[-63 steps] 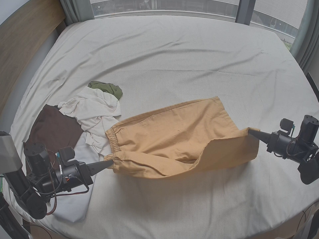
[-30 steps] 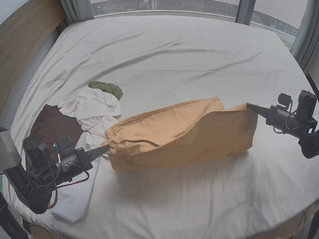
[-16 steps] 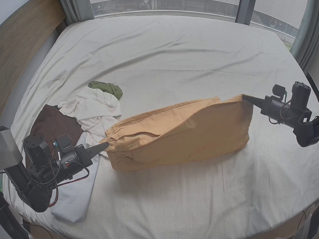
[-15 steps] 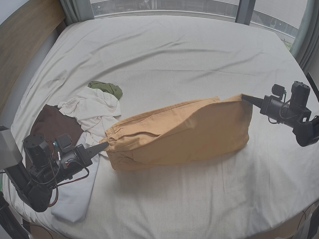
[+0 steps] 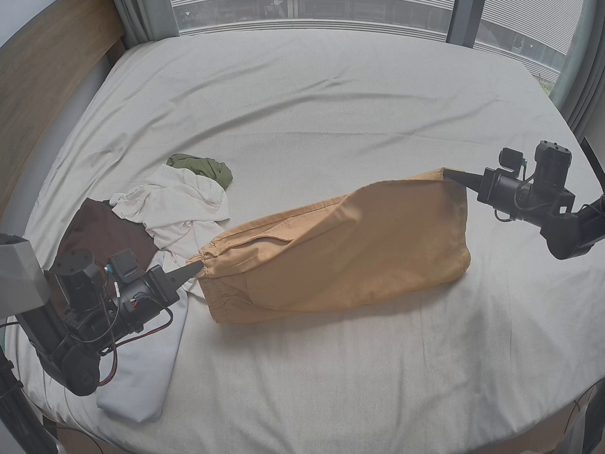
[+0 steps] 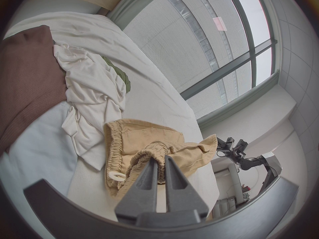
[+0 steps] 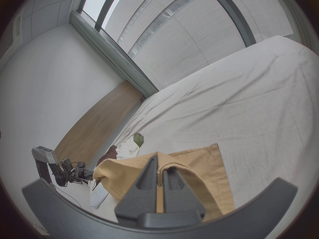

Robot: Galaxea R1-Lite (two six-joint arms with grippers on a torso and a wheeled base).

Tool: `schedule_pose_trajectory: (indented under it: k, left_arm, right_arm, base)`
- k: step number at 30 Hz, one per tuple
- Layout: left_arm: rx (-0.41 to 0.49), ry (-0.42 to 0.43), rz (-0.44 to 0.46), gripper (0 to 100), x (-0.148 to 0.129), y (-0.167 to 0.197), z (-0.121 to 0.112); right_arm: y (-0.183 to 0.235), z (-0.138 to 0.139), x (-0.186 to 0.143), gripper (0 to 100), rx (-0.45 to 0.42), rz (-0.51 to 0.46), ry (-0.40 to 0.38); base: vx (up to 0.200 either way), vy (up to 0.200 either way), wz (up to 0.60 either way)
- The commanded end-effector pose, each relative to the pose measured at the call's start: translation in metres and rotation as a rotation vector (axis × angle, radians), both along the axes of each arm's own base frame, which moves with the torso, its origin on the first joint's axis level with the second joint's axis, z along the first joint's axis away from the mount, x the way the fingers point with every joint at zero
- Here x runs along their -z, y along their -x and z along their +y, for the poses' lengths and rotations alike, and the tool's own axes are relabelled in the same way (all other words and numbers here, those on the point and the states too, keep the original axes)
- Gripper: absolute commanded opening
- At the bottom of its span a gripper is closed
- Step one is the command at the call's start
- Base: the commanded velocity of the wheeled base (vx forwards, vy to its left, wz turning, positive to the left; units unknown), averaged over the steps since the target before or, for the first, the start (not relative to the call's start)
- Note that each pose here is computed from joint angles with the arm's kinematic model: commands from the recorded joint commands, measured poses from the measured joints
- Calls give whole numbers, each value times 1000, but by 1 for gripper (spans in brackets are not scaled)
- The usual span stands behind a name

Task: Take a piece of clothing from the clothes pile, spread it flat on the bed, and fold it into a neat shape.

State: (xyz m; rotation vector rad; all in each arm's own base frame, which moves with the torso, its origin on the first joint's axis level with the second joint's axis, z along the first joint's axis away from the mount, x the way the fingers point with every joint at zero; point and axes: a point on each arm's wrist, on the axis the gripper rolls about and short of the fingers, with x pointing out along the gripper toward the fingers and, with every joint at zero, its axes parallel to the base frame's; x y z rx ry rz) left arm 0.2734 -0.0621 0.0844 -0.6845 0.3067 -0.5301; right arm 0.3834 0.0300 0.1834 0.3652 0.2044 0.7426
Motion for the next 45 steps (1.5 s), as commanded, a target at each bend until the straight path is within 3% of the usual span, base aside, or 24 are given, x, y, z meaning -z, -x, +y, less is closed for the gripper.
schedule_pose_trajectory:
  k: [1,27,28,31,32,36,40,45]
  left_arm:
    - [-24,-8,26,0,12,-10,-2]
    - [-58,-4,17,0,18,-27,-3]
    - [-58,-2,18,100,18,-28,-4]
    - [-69,-2,16,100,18,-29,0]
    - [-72,-1,10,100,17,-30,0]
    - [-112,3,-5,100,14,-34,4]
    - [-130,5,-17,100,11,-35,4]
    - [-103,24,-54,100,-5,-25,-2]
  right_arm:
    - [-16,2,12,0,-4,24,3]
    - [-51,11,28,0,-21,9,4]
    - [-52,11,27,0,-21,3,3]
    - [-55,11,28,0,-21,1,3]
    - [-57,12,29,100,-20,-2,3]
    - [-68,20,31,100,75,-26,9]
    - [-67,23,30,100,81,-25,10]
    - [-41,20,6,100,83,-37,4]
  base:
    - [0,0,0]
    - [0,0,0]
    - [0,0,0]
    - [0,0,0]
    - [0,0,0]
    - [0,0,0]
    - [0,0,0]
    - [0,0,0]
